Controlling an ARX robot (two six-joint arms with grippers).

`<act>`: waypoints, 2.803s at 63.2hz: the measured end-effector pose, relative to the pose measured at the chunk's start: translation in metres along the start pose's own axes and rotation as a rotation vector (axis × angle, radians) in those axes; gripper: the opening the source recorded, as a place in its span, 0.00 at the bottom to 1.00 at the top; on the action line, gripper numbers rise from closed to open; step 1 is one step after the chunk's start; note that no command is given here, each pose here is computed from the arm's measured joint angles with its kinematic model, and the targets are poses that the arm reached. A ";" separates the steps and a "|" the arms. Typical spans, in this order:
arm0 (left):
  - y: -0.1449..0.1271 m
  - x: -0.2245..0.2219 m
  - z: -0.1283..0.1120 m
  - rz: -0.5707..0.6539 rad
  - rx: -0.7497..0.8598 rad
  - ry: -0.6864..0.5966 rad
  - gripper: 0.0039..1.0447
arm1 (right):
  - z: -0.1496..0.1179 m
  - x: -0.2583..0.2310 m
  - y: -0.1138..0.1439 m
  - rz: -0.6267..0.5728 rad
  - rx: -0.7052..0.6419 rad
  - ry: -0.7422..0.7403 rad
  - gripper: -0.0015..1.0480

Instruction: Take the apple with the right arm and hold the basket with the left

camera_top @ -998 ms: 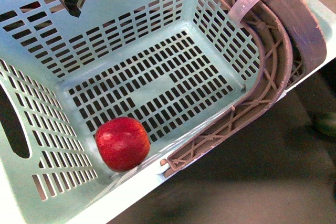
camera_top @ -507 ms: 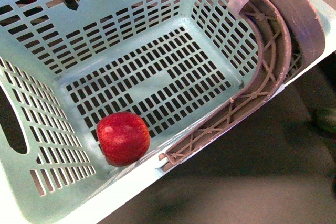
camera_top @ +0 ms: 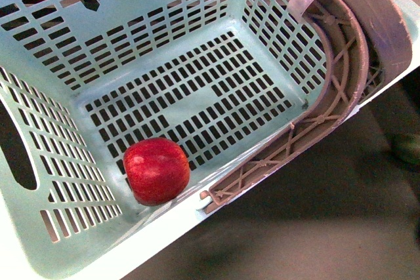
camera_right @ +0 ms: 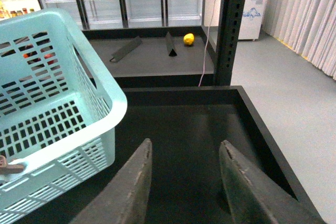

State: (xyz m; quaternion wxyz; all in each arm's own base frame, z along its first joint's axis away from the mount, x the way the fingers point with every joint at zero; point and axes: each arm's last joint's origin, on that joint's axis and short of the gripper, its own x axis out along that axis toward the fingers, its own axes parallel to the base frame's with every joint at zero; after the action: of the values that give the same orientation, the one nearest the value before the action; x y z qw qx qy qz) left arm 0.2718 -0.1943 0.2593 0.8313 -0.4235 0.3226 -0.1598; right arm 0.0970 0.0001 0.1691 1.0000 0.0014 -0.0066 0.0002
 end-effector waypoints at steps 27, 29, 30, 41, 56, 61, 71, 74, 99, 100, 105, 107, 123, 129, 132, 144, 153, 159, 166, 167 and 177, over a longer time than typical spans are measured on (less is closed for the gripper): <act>0.000 0.000 0.000 0.000 0.001 0.000 0.13 | 0.000 0.000 0.000 0.000 0.000 0.000 0.92; 0.000 0.000 0.000 0.000 0.000 0.000 0.13 | 0.000 0.000 0.000 0.000 0.000 0.000 0.92; 0.000 0.000 0.000 0.000 0.000 -0.001 0.13 | 0.000 0.000 0.000 0.000 0.000 0.000 0.92; 0.000 0.000 0.000 0.000 0.000 0.000 0.13 | 0.000 0.000 0.000 0.000 0.000 0.000 0.92; 0.000 -0.001 0.000 0.138 -0.033 -0.184 0.13 | 0.000 0.000 0.000 0.000 0.000 0.000 0.92; 0.001 -0.002 0.008 0.152 -0.044 -0.231 0.13 | 0.000 0.000 0.000 0.000 0.000 0.000 0.92; 0.011 -0.003 0.028 0.158 -0.104 -0.281 0.13 | 0.000 0.000 0.000 0.000 0.000 0.000 0.92; 0.014 -0.003 0.035 0.144 -0.139 -0.299 0.13 | 0.000 0.000 0.000 0.000 0.000 0.000 0.92; 0.108 0.013 0.088 0.289 -0.475 -0.494 0.13 | 0.000 0.000 0.000 0.000 0.000 0.000 0.92; 0.112 0.014 0.088 0.301 -0.488 -0.502 0.13 | 0.000 0.000 0.000 0.000 0.000 0.000 0.92; 0.136 0.020 0.090 0.371 -0.554 -0.536 0.13 | 0.000 0.000 0.000 0.000 0.000 0.000 0.92; 0.142 0.022 0.091 0.385 -0.575 -0.543 0.13 | 0.000 0.000 0.000 0.000 0.000 -0.001 0.92; 0.164 0.035 0.083 0.418 -0.728 -0.514 0.13 | 0.000 0.000 0.000 0.000 0.000 -0.001 0.92; 0.165 0.034 0.083 0.423 -0.737 -0.538 0.13 | 0.000 0.000 0.000 0.000 0.000 -0.001 0.92; 0.167 0.033 0.082 0.431 -0.735 -0.548 0.13 | 0.000 0.000 0.000 0.000 0.000 -0.001 0.92; 0.177 0.030 0.079 0.464 -0.740 -0.556 0.13 | 0.000 0.000 0.000 0.000 0.000 -0.001 0.92; 0.181 0.030 0.078 0.472 -0.743 -0.555 0.13 | 0.000 0.000 0.000 0.000 0.000 -0.001 0.92; 0.181 0.030 0.077 0.473 -0.743 -0.555 0.13 | 0.000 0.000 0.000 0.000 0.000 -0.001 0.92; 0.182 0.030 0.075 0.474 -0.744 -0.553 0.13 | 0.000 0.000 0.000 0.000 0.000 -0.001 0.92; 0.182 0.030 0.075 0.474 -0.744 -0.553 0.13 | 0.000 0.000 0.000 0.000 0.000 -0.001 0.92; 0.181 0.028 0.073 0.477 -0.740 -0.555 0.22 | 0.000 0.000 0.000 0.000 0.000 -0.001 0.92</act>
State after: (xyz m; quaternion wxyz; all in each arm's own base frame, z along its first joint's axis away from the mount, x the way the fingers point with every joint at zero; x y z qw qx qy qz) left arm 0.3403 -0.0589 0.1332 0.6935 -0.6301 0.2125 0.2771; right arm 0.0969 0.0001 0.1692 1.0000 0.0016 -0.0070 0.0002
